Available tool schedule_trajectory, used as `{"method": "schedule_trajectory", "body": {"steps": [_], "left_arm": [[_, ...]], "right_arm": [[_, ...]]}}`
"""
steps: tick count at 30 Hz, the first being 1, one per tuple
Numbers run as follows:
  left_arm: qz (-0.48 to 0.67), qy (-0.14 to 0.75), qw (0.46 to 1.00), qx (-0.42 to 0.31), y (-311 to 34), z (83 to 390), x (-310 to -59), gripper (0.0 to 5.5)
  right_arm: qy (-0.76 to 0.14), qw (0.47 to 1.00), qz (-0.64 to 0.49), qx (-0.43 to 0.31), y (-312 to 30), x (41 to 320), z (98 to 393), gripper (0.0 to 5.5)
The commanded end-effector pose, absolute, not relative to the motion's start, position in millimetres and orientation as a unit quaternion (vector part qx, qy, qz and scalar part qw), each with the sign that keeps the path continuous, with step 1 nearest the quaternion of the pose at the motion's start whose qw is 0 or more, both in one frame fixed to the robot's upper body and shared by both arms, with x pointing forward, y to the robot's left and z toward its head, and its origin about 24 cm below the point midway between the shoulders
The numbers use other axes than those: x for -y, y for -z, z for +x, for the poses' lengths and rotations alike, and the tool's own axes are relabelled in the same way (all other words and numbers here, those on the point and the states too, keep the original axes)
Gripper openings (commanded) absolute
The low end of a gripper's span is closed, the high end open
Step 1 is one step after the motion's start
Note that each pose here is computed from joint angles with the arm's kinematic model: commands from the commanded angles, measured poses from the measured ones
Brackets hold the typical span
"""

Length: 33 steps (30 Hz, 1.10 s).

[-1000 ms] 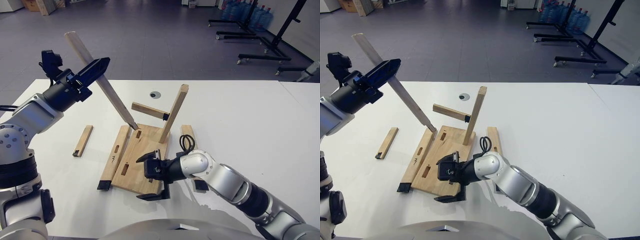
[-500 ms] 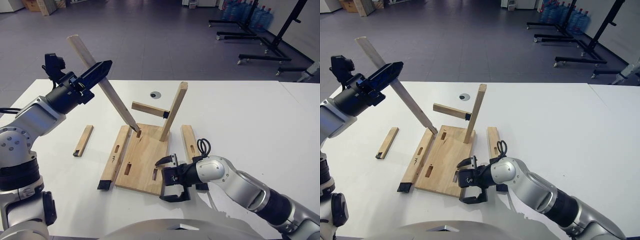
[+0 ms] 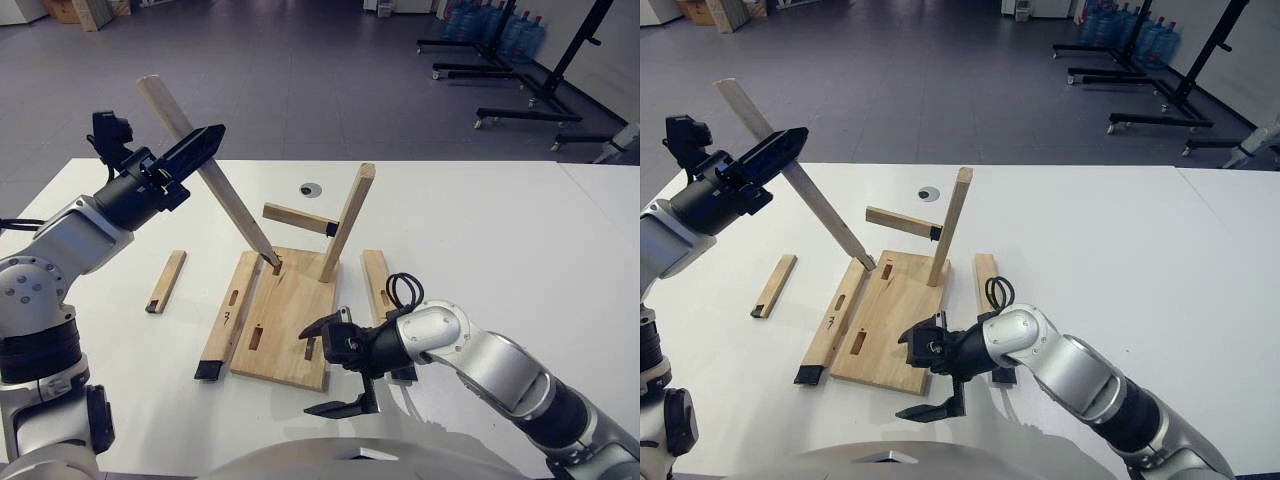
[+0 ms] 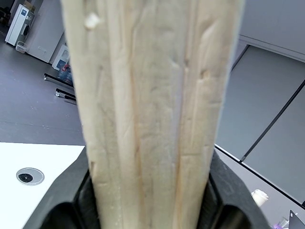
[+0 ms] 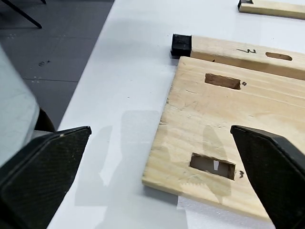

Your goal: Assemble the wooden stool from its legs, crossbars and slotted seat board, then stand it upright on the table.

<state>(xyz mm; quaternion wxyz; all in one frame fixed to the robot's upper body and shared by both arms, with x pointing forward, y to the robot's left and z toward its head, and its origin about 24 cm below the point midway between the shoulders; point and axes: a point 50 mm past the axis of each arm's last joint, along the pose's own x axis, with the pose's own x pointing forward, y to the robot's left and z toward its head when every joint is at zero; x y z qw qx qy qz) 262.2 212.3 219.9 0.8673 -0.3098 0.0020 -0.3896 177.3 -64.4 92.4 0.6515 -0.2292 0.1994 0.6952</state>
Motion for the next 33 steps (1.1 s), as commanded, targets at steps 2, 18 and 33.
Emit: {"method": "schedule_trajectory", "body": {"steps": [2,18,33], "left_arm": [[-0.307,0.393,0.867,0.0,-221.0,262.4,-209.1,2.02],[-0.314,0.387,0.867,-0.001,-218.0,264.0,-206.5,2.02],[-0.317,0.376,0.871,0.003,-217.1,262.5,-208.9,2.02]], "right_arm": [[-0.681,0.642,-0.314,-0.161,-80.4,54.3,188.4,5.4],[-0.667,0.601,-0.382,-0.22,-63.9,88.2,186.5,5.4],[-0.623,0.57,-0.465,-0.266,-70.9,144.4,215.2,5.4]]}}
